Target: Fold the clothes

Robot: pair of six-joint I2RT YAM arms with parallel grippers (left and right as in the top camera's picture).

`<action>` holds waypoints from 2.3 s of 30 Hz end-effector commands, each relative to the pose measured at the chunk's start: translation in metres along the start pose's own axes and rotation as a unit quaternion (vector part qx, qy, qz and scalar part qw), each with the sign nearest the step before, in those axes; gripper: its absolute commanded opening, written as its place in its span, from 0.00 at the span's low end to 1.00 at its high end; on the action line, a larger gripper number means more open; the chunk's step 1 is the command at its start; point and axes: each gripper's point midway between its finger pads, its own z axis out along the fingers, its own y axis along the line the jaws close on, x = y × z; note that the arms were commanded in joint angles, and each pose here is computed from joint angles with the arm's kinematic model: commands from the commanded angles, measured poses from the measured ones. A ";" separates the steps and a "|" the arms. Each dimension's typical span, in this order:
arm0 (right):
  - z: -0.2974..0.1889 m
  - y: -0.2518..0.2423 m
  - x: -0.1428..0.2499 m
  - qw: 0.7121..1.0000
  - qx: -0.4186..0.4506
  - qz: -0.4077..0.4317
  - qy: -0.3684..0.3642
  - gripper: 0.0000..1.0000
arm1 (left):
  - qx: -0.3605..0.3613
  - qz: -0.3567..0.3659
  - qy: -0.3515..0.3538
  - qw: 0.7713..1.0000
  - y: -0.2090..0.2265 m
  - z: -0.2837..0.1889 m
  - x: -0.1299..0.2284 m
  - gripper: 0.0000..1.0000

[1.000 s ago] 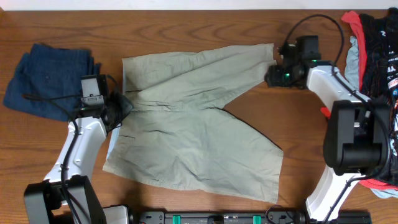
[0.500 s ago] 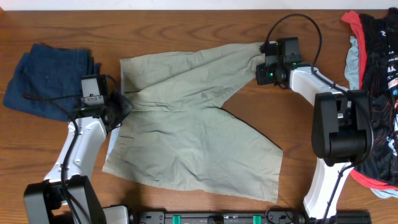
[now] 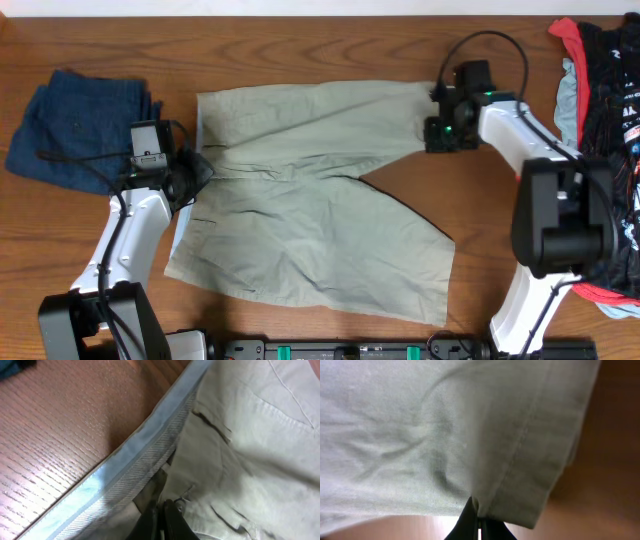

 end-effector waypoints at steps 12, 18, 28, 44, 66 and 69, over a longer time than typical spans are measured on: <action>-0.097 -0.011 -0.066 0.985 0.013 0.011 -0.172 0.56 | -0.009 0.004 -0.003 1.000 0.003 0.002 -0.002 0.06; -0.082 -0.018 -0.032 0.995 0.027 0.027 -0.097 0.63 | -0.009 0.004 -0.003 1.000 0.003 0.002 -0.002 0.06; -0.060 -0.023 -0.003 0.998 0.042 0.007 -0.044 0.60 | -0.009 0.004 -0.003 1.000 0.003 0.002 -0.002 0.06; 0.020 -0.014 0.020 0.999 0.034 -0.008 0.024 0.47 | -0.009 0.004 -0.003 1.000 0.003 0.002 -0.002 0.06; -0.032 -0.081 0.121 0.954 0.152 0.140 0.216 0.01 | -0.026 0.000 0.029 0.999 0.012 0.001 0.013 0.06; -0.025 -0.061 0.093 0.975 0.079 0.120 0.171 0.16 | -0.021 0.001 0.021 1.000 0.009 0.001 0.009 0.06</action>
